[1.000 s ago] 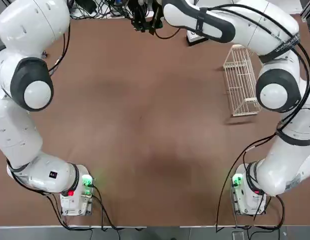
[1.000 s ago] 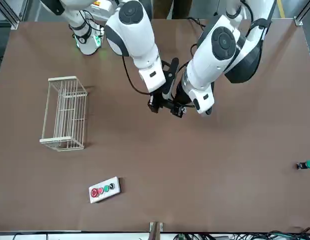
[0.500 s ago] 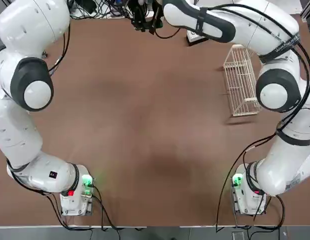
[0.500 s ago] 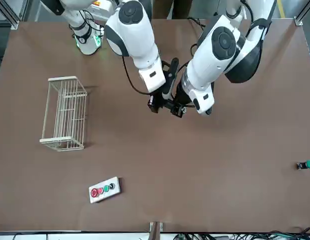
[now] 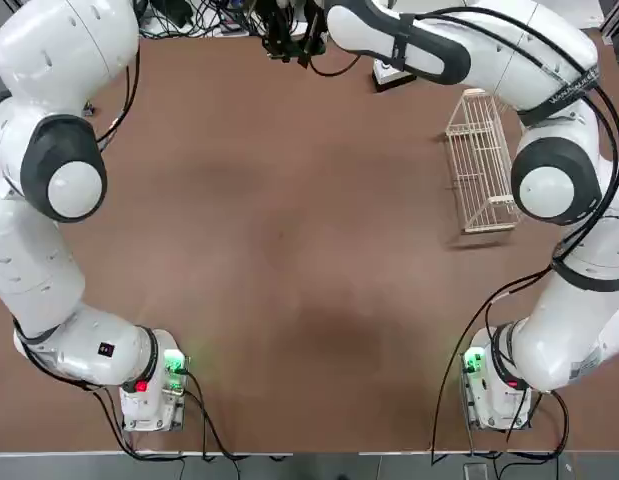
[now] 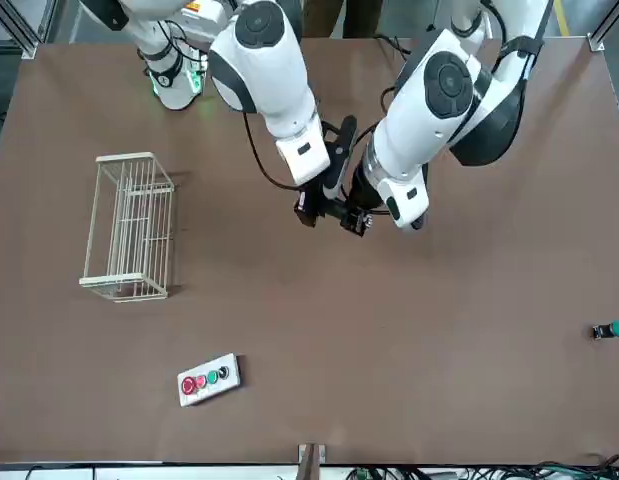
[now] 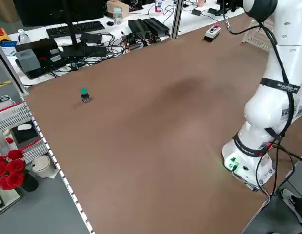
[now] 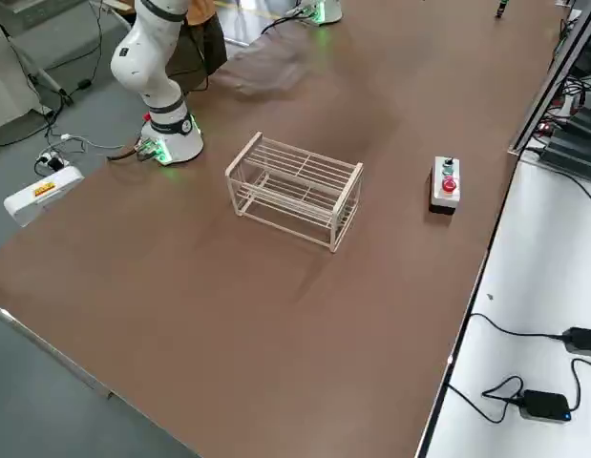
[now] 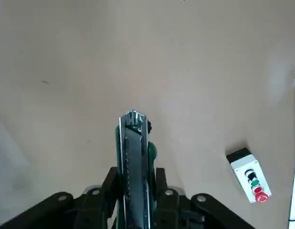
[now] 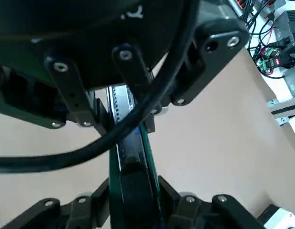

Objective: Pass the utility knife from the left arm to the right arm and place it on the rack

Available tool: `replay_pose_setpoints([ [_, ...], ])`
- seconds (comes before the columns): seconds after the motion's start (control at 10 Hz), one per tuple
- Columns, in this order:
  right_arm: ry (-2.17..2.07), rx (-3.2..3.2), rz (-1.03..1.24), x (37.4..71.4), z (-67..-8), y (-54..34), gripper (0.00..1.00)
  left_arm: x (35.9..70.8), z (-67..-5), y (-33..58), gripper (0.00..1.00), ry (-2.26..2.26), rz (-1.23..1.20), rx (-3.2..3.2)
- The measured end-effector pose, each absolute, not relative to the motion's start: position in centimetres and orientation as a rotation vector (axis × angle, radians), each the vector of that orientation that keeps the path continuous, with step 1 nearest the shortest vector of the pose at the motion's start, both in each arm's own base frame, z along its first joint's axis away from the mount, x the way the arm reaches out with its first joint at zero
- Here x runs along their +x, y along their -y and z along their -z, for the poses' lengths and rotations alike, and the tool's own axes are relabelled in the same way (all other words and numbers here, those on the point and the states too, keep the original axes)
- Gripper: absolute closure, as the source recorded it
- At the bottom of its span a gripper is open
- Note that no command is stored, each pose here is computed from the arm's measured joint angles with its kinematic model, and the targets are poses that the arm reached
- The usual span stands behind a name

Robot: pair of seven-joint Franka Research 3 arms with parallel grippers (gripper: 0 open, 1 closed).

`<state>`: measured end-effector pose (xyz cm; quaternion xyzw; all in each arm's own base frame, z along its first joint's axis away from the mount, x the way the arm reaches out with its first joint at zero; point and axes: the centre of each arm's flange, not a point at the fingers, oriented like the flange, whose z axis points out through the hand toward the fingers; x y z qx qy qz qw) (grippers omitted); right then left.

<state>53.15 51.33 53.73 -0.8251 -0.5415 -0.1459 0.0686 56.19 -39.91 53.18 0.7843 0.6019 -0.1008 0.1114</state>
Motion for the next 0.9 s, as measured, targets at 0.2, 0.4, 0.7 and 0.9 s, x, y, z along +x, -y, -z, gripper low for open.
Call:
replay_pose_setpoints([
  [0.2, 1.616, -2.492, 0.448, 53.4, -53.9, -51.1, 0.62, 56.2, -53.2, 39.9, 0.53, -1.768, 0.297, 2.304],
  [0.4, 1.599, -2.506, 0.453, 54.1, -53.9, -50.5, 0.62, 56.2, -53.1, 39.7, 0.25, -1.775, 0.3, 2.308],
  [0.7, 1.594, -2.51, 0.453, 54.2, -53.9, -50.3, 0.62, 56.6, -53.2, 39.2, 0.0, -1.784, 0.298, 2.3],
  [0.9, 1.568, -2.523, 0.45, 54.2, -53.9, -50.3, 0.62, 56.7, -53.8, 38.7, 0.0, -1.787, 0.288, 2.289],
])
